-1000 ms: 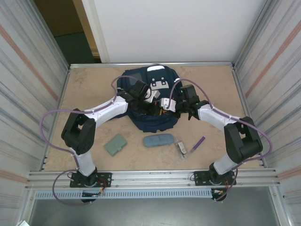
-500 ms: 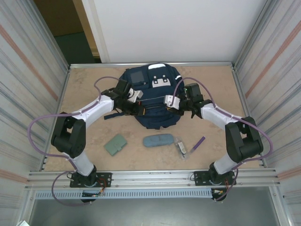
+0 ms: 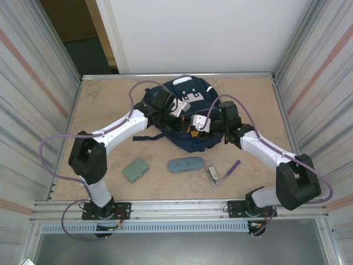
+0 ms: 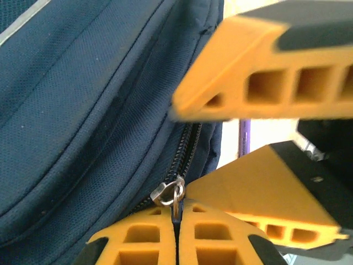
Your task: Pack the student bag
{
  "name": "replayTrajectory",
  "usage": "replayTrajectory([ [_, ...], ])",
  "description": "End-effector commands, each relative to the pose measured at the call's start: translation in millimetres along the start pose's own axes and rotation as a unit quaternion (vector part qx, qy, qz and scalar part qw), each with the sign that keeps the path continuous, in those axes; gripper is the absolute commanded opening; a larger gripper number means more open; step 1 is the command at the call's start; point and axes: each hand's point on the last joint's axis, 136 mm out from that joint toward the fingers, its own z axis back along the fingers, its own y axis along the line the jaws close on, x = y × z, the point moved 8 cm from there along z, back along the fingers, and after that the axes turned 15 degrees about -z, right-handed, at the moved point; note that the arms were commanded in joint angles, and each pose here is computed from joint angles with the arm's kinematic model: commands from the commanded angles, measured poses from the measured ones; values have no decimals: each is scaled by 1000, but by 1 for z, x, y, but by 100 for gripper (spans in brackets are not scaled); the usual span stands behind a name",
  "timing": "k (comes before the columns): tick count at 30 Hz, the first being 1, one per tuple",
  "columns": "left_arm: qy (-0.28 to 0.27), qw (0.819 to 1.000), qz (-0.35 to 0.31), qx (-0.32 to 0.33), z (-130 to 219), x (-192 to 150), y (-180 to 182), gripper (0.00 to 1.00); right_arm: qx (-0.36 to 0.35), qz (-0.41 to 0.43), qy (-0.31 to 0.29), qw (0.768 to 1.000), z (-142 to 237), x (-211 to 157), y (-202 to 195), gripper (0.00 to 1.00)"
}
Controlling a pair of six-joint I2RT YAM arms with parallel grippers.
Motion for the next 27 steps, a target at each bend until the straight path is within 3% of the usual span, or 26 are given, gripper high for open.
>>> replayTrajectory([
  [1, -39, 998, -32, -37, 6, 19, -13, 0, 0, 12, 32, 999, -15, -9, 0, 54],
  [3, -38, 998, -34, -38, 7, 16, -14, 0, 4, 17, 42, 999, -21, -12, -1, 50],
  [7, -22, 999, -22, 8, 16, 4, -1, 0, 0, 22, 44, 999, -18, -16, -2, 12],
  [10, -8, 997, 31, 67, 32, -15, 32, 0, -10, 17, 45, 999, -7, -18, -6, 0],
  [16, 24, 973, 143, 181, 62, -59, 106, 0, -30, 6, 34, 999, 10, -18, -17, 0],
  [20, 12, 983, 130, 133, 62, -49, 105, 0, -13, -4, 33, 999, 10, -18, -16, 0],
  [23, -14, 994, 78, 78, 52, -29, 78, 0, 10, -21, 13, 1000, 4, -13, -10, 14],
  [26, -29, 998, 36, 32, 41, -12, 48, 0, 19, -26, -15, 999, -1, -1, -1, 41],
  [27, -33, 999, 23, 24, 38, -7, 39, 0, 22, -29, -22, 999, -3, 3, 2, 44],
])
